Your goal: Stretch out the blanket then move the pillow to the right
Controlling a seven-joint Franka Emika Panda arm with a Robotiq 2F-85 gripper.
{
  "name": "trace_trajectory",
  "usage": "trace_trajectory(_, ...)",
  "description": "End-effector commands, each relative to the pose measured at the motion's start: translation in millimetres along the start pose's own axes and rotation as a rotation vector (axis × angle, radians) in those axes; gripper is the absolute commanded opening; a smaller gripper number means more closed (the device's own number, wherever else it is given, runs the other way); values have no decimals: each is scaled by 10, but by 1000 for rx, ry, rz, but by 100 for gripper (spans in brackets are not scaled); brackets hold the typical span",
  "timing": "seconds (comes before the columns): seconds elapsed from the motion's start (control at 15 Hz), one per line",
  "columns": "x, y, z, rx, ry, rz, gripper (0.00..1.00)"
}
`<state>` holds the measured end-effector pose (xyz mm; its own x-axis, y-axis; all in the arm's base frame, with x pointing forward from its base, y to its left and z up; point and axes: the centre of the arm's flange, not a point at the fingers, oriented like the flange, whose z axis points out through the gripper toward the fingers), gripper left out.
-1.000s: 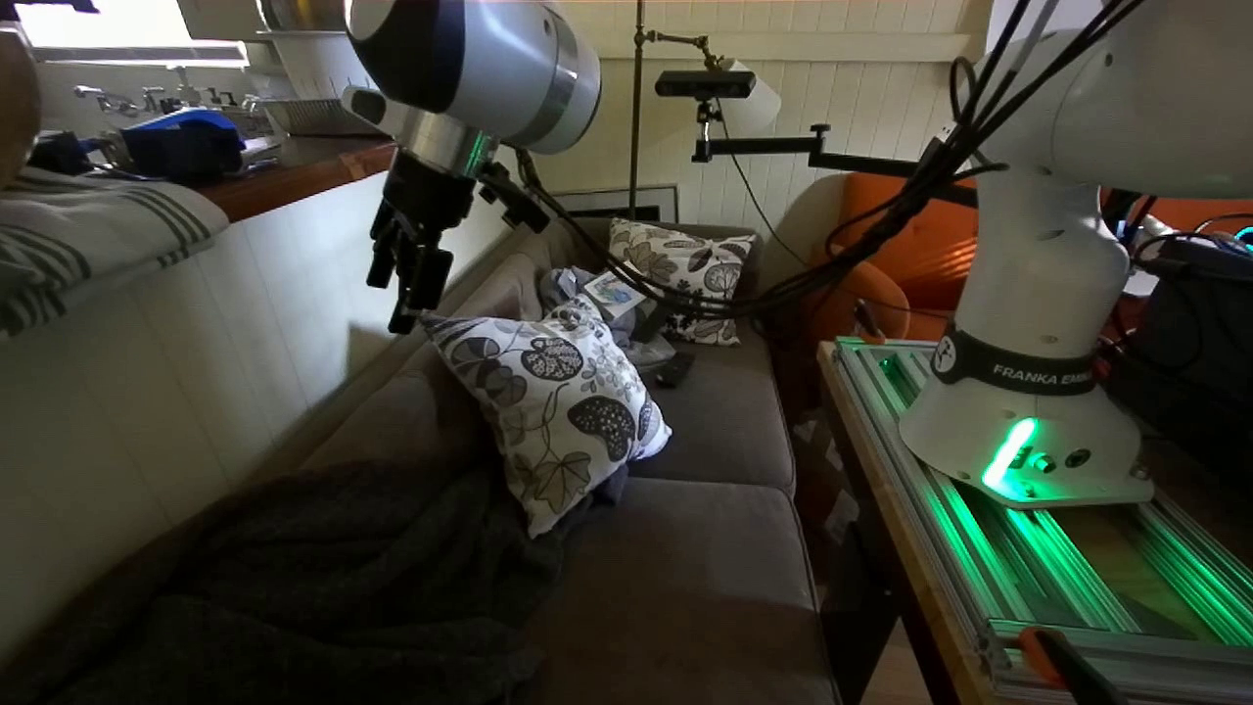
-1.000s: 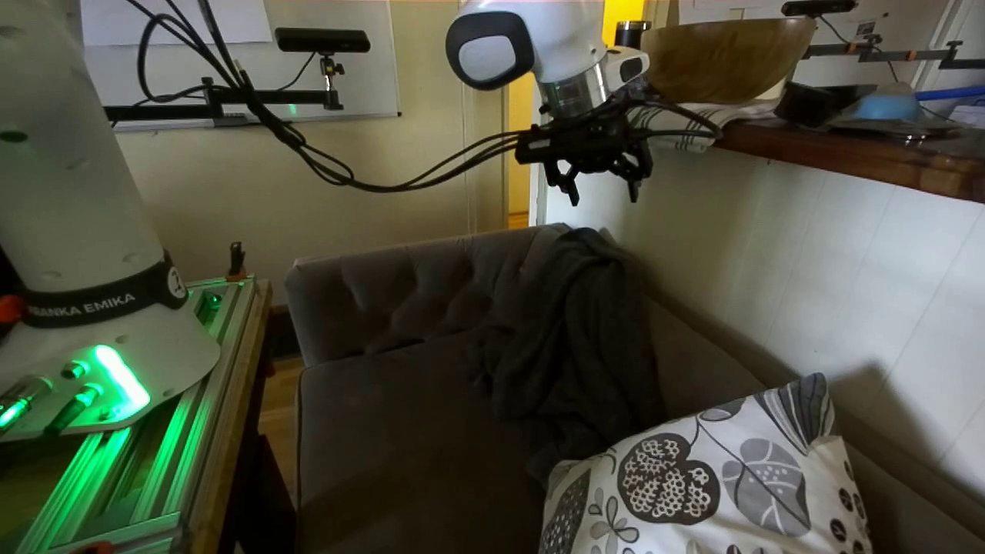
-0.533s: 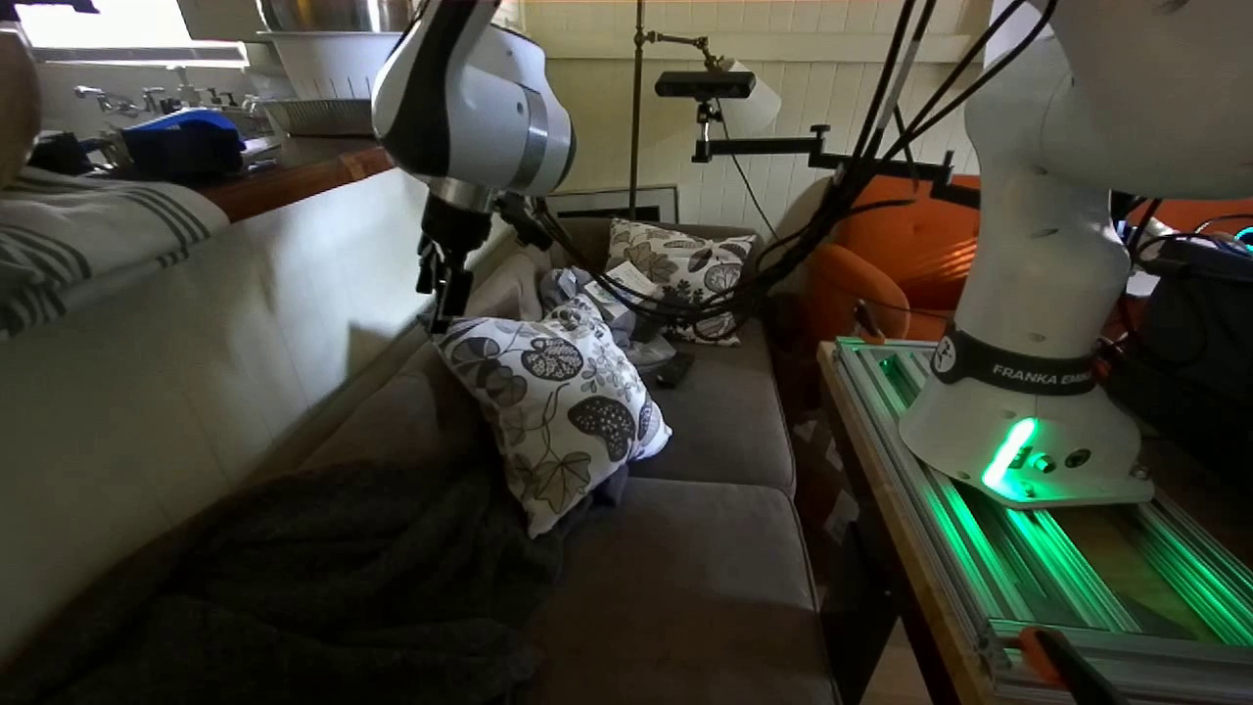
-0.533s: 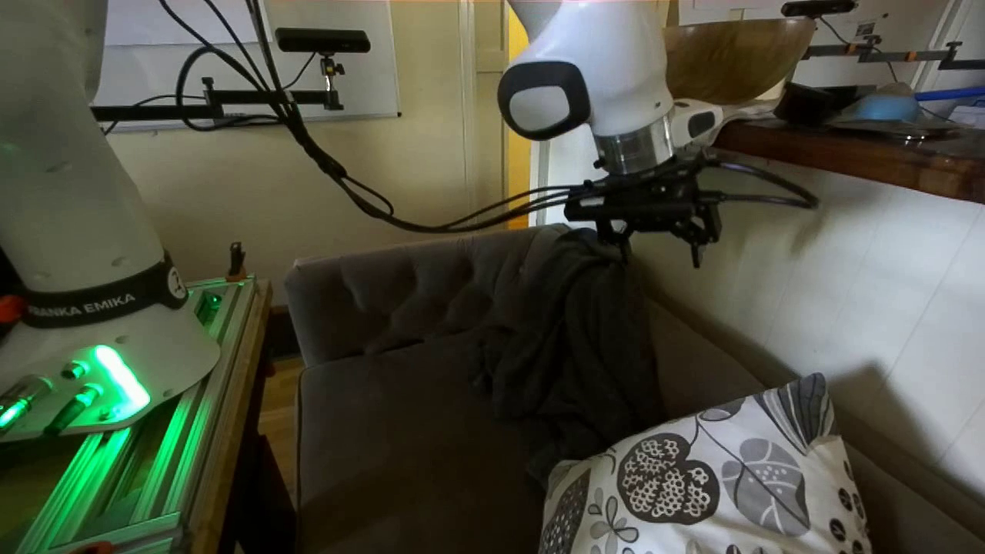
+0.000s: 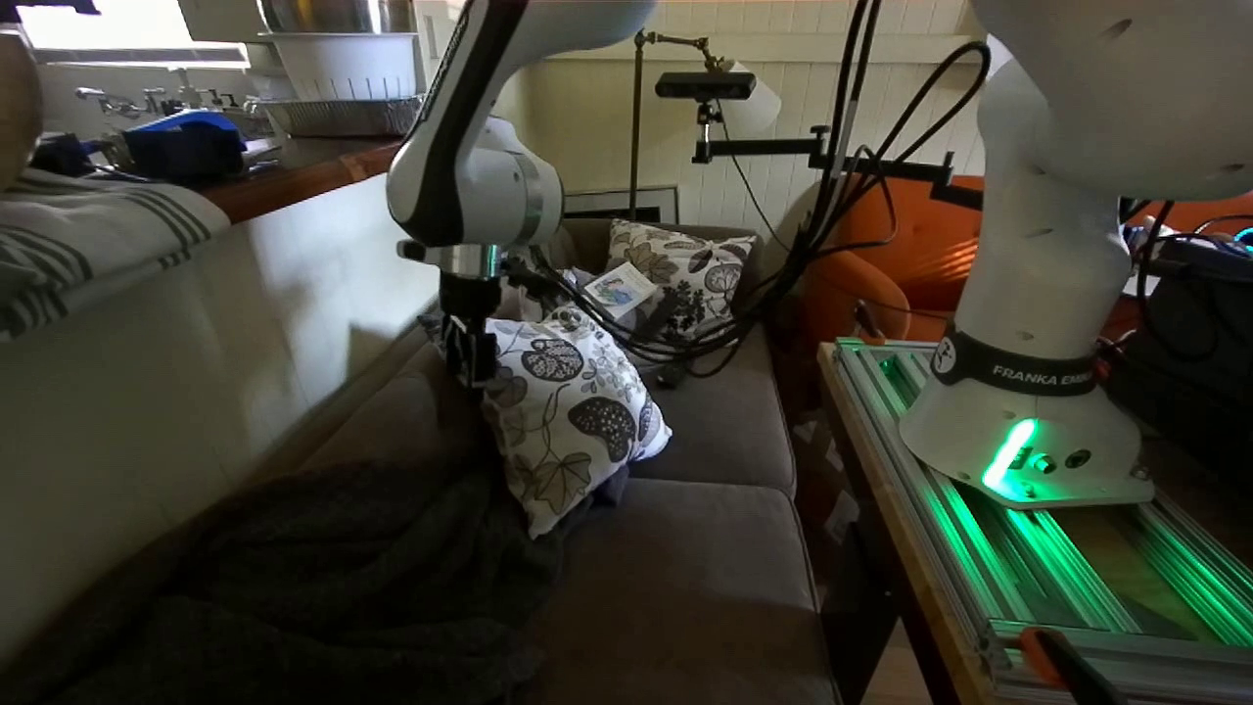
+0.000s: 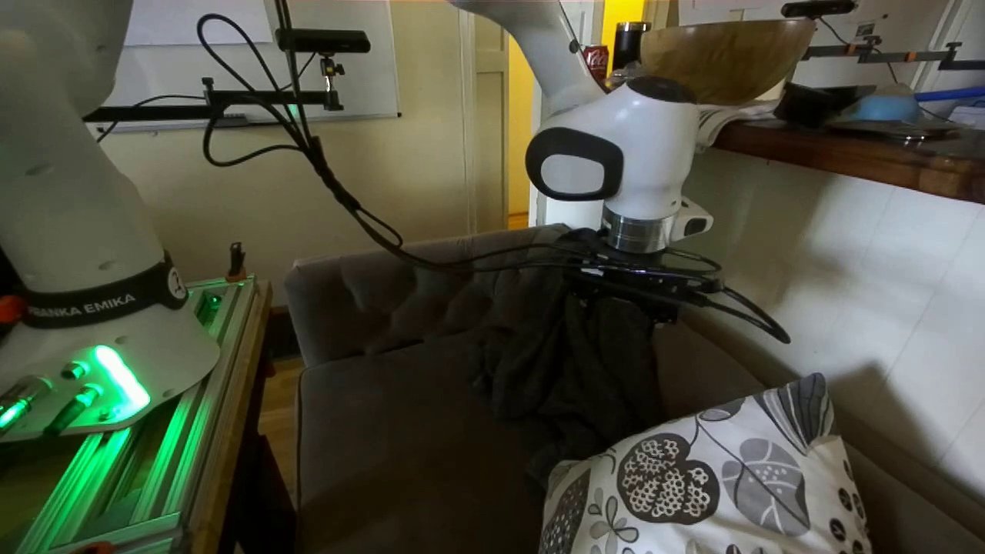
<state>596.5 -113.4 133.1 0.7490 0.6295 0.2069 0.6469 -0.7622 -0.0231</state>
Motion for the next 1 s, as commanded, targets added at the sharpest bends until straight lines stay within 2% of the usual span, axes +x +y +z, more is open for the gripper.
trace_trajectory(0.0, 26, -10, 55, 22, -7, 2, 100)
trace_trajectory(0.27, 65, 19, 125, 32, -9, 10, 100)
trace_trajectory(0.47, 163, -18, 423, 30, 36, -15, 100)
trace_trajectory(0.6, 142, -34, 645, 30, 33, -34, 100)
trace_trajectory(0.8, 76, 23, 920, -3, 67, -37, 100)
trace_trajectory(0.93, 70, 73, 1024, -46, 121, -26, 100)
